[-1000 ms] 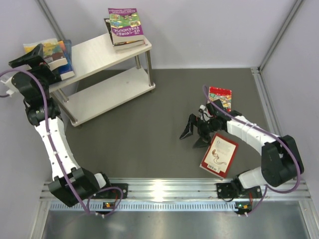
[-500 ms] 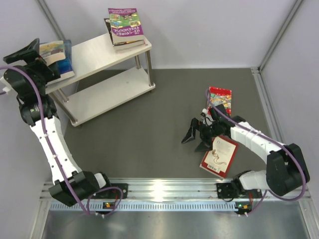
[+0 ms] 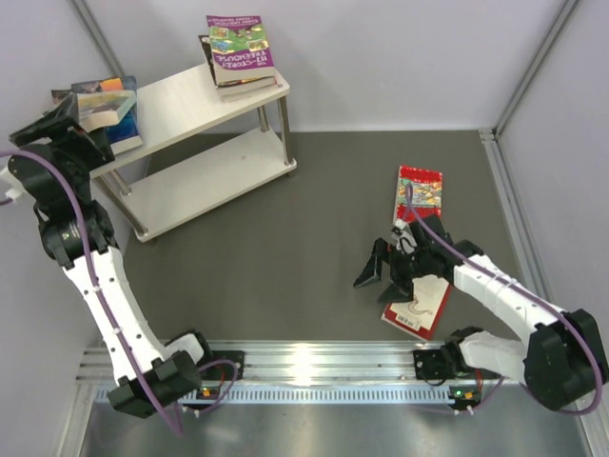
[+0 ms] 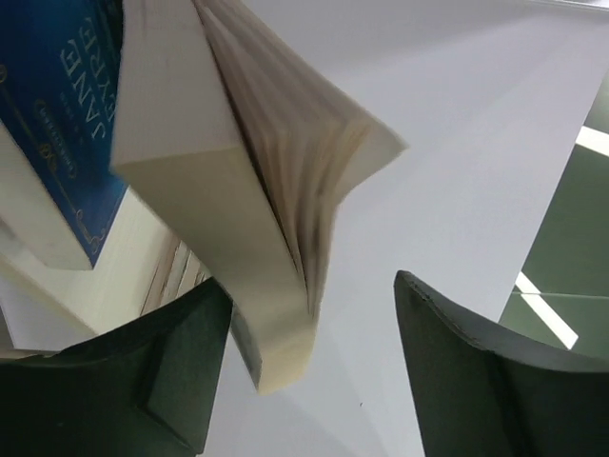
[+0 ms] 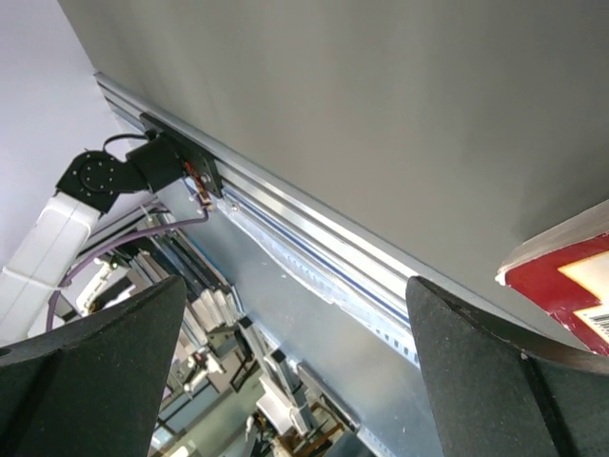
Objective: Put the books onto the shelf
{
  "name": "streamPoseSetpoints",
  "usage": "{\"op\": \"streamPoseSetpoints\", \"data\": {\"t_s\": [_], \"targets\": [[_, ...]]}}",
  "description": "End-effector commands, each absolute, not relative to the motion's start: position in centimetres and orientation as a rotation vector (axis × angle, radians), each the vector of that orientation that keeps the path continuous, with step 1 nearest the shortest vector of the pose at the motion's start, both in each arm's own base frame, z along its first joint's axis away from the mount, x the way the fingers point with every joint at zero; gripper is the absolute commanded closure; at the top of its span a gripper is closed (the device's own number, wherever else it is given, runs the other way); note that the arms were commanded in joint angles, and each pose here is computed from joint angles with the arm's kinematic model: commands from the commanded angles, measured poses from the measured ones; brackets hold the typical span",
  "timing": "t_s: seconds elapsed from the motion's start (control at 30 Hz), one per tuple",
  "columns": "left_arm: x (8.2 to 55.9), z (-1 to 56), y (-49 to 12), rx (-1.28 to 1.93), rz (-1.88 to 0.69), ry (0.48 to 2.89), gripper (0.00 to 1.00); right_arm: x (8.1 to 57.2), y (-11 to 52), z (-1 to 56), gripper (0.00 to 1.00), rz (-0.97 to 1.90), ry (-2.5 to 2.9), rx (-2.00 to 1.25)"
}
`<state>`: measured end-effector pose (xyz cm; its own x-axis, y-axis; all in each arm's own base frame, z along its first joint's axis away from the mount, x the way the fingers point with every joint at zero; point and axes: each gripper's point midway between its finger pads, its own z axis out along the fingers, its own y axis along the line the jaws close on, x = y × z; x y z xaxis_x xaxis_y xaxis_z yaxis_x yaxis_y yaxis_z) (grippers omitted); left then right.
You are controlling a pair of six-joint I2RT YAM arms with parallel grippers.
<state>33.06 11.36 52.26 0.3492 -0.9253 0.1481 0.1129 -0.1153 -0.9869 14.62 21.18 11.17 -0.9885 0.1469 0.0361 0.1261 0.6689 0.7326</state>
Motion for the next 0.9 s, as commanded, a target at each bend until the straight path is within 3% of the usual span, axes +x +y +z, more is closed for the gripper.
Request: {"op": "streamPoseSetpoints", "data": {"t_s": [0.0, 0.07, 0.1, 0.2, 0.27, 0.87], "targets": [[30.5, 53.7, 10.9, -1.357, -1.073, 0.734, 0.3, 14.0, 21.2, 11.8, 0.02, 1.267, 2.802, 0.212], [30.5, 53.0, 10.8, -1.368, -1.066, 0.742, 0.51, 13.5, 20.9, 11.4, 0.02, 1.264, 2.81, 0.228], [30.6, 52.8, 10.9, -1.361, -1.052, 0.753, 0.68, 13.4, 20.9, 11.5, 0.02, 1.267, 2.802, 0.232], [31.1, 52.2, 11.1, -1.349, -1.017, 0.785, 0.83, 12.9, 20.6, 11.1, 0.03, 1.266, 2.806, 0.249], [31.3, 51.9, 11.3, -1.348, -0.994, 0.801, 0.99, 12.7, 20.6, 10.9, 0.04, 1.266, 2.811, 0.256], [31.0, 50.7, 15.8, -1.382, -0.57, 0.863, 1.0, 13.7, 20.8, 10.9, 0.04, 1.233, 2.826, 0.258]]}}
